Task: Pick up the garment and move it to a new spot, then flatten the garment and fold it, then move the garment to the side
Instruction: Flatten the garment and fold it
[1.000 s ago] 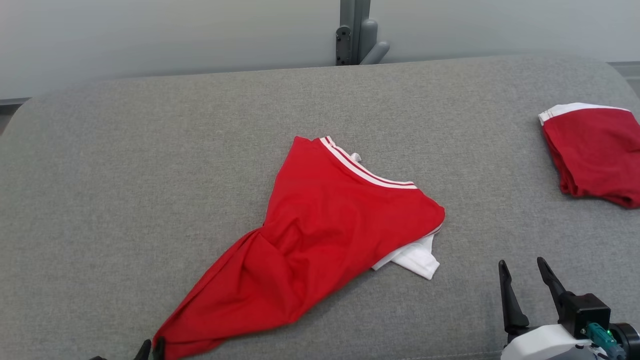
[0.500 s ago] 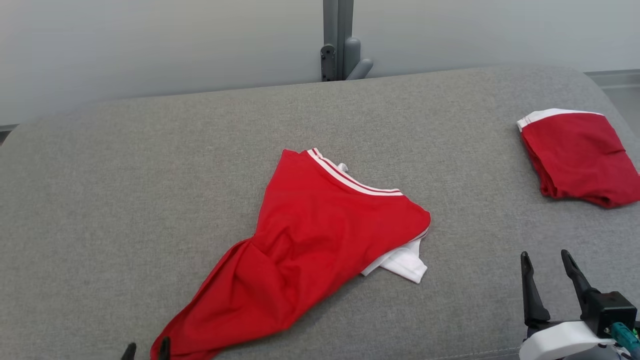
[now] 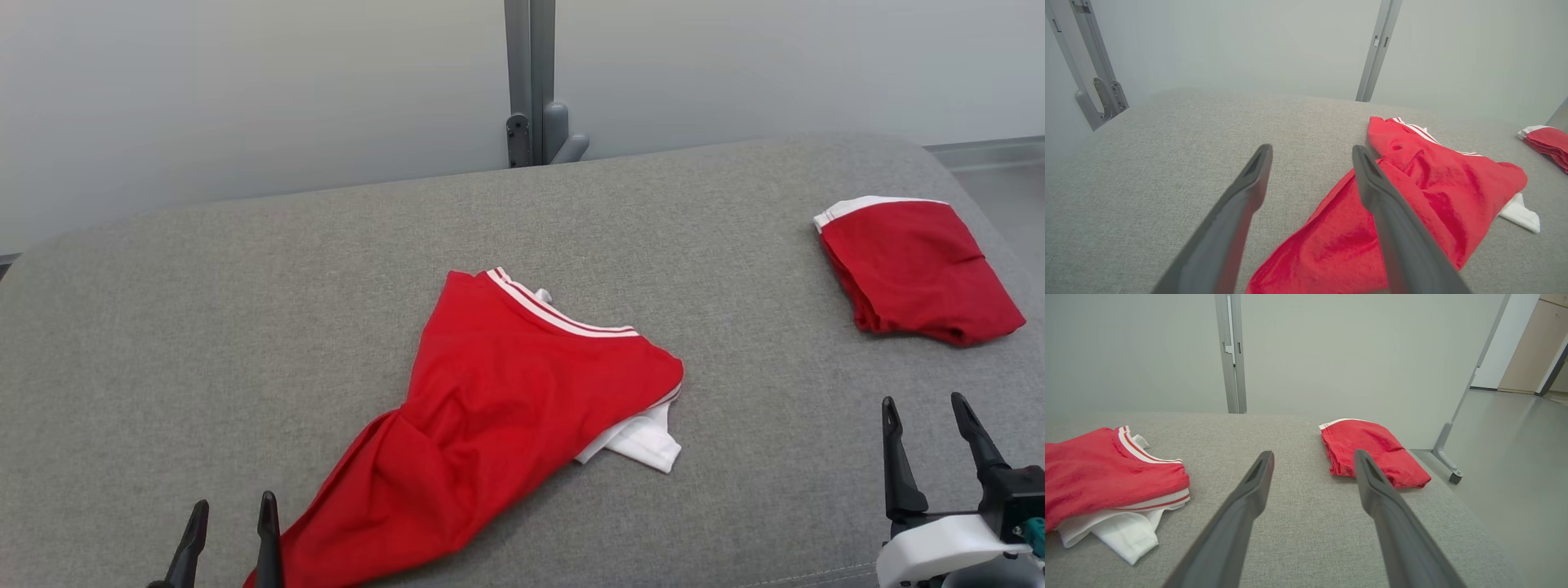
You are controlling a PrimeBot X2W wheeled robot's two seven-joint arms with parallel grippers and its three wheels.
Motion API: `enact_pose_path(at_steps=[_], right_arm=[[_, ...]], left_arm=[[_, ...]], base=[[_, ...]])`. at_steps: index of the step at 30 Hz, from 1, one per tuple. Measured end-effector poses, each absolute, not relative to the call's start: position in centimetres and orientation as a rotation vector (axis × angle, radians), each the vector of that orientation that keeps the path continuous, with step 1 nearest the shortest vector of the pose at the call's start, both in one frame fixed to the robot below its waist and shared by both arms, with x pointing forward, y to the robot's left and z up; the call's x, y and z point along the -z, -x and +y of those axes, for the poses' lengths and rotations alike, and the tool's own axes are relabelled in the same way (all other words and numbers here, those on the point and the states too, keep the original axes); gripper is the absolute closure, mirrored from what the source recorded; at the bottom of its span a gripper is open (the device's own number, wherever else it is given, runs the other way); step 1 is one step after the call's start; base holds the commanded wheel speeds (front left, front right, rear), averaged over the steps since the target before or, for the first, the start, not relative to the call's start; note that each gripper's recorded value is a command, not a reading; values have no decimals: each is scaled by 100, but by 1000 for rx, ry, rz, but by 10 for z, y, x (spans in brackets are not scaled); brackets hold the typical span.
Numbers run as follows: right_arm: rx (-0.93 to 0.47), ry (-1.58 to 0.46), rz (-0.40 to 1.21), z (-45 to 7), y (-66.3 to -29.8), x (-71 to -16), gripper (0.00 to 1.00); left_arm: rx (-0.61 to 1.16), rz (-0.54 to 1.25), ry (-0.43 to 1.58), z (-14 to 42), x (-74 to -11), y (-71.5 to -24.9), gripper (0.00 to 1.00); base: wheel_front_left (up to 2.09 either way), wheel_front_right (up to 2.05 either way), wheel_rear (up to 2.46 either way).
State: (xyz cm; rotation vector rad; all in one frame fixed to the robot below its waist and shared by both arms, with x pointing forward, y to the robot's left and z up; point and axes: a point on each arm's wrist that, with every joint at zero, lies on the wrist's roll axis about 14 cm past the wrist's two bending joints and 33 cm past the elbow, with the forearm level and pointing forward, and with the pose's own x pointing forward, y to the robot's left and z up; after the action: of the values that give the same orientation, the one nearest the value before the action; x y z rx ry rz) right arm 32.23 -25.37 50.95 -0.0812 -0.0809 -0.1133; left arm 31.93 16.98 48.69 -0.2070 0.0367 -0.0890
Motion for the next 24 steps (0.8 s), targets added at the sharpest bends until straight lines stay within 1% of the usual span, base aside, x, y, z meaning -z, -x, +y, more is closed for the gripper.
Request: enact_pose_path(at_steps=[10, 14, 24], right_arm=[[112, 64, -80, -248, -314, -507, 0], [93, 61, -43, -241, -309, -494, 0], [86, 57, -44, -237, -309, -494, 0]], left_arm=[[79, 62, 206, 168, -468, -306, 0], [78, 71, 201, 172, -463, -304, 0], [57, 81, 194, 179, -456, -301, 0]], base=[[0, 0, 0], [0, 0, 0], [0, 0, 0]])
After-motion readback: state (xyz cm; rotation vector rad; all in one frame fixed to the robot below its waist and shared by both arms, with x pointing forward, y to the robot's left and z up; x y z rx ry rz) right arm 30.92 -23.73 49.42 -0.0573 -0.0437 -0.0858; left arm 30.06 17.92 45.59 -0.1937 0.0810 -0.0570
